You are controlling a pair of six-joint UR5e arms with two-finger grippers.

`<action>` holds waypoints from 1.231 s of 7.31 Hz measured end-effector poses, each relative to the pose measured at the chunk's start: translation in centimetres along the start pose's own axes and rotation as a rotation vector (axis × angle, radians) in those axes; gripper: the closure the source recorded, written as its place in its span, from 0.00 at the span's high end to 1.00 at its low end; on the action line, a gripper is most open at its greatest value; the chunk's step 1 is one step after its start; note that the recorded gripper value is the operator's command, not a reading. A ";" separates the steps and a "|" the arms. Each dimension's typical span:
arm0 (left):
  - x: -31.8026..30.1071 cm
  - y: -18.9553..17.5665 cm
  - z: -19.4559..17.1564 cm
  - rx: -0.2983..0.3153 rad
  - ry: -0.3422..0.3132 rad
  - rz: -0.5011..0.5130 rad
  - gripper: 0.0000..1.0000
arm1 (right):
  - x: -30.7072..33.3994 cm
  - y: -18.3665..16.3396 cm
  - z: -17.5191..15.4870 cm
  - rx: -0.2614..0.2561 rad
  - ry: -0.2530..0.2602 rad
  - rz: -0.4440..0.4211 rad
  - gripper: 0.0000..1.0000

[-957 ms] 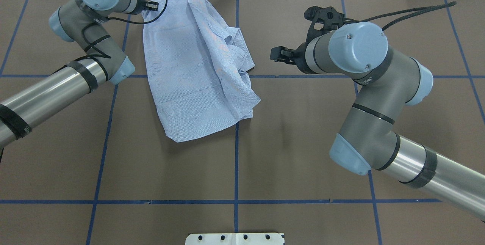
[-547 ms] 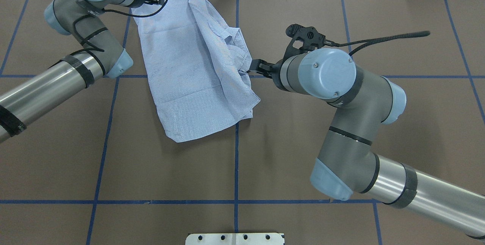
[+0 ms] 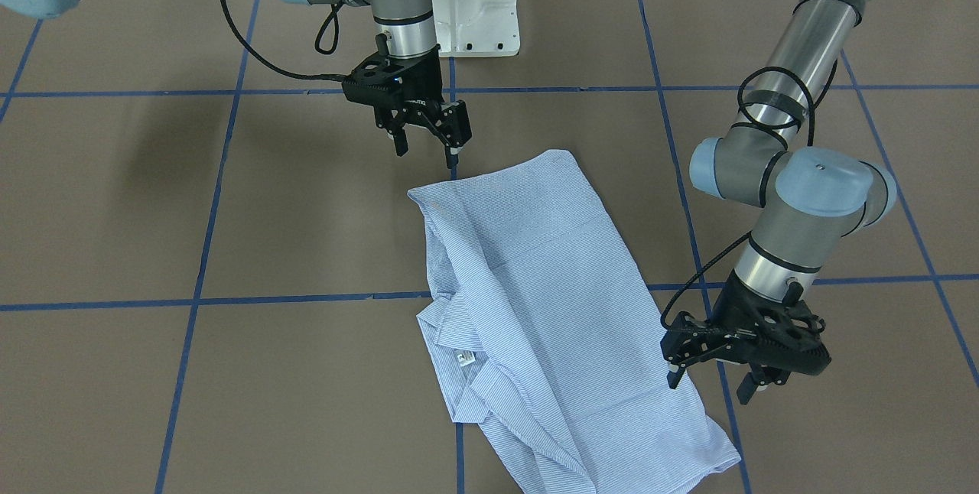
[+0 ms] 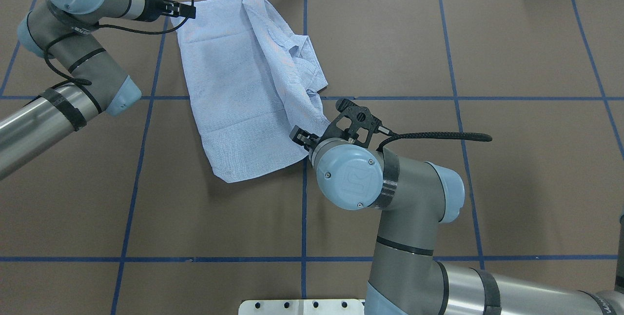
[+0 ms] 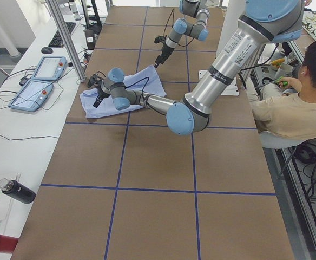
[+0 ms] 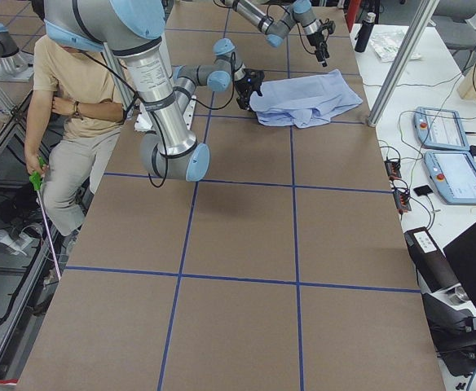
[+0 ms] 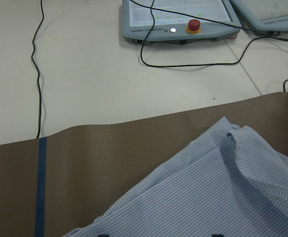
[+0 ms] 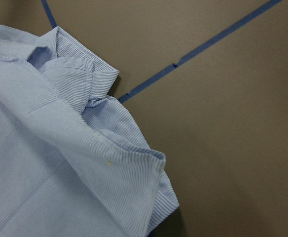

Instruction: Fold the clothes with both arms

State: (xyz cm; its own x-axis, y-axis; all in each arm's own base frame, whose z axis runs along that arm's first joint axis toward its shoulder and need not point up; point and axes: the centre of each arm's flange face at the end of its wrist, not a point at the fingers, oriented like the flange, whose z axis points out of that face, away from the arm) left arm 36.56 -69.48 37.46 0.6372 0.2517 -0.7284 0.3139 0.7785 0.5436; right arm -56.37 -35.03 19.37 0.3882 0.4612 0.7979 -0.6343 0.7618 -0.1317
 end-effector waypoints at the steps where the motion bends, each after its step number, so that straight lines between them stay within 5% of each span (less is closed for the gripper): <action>1: 0.1 0.0 -0.1 0.002 0.003 0.001 1.00 | 0.6 0.7 0.7 0.009 -0.007 0.011 0.93; 5: 0.3 0.5 -0.8 0.008 0.013 0.004 1.00 | 0.8 2.0 5.8 0.064 -0.044 0.035 0.92; 9: 0.2 0.7 -1.1 0.011 0.015 0.004 1.00 | 0.0 3.2 8.1 0.093 -0.025 0.025 0.80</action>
State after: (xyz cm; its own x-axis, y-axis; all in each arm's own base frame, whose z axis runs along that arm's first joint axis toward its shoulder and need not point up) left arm 36.12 -68.24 37.26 0.6279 0.2639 -0.7322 0.3188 0.7710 0.5512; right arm -63.86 -36.28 23.70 0.3552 0.4668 0.8099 -0.7035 0.7040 -0.0973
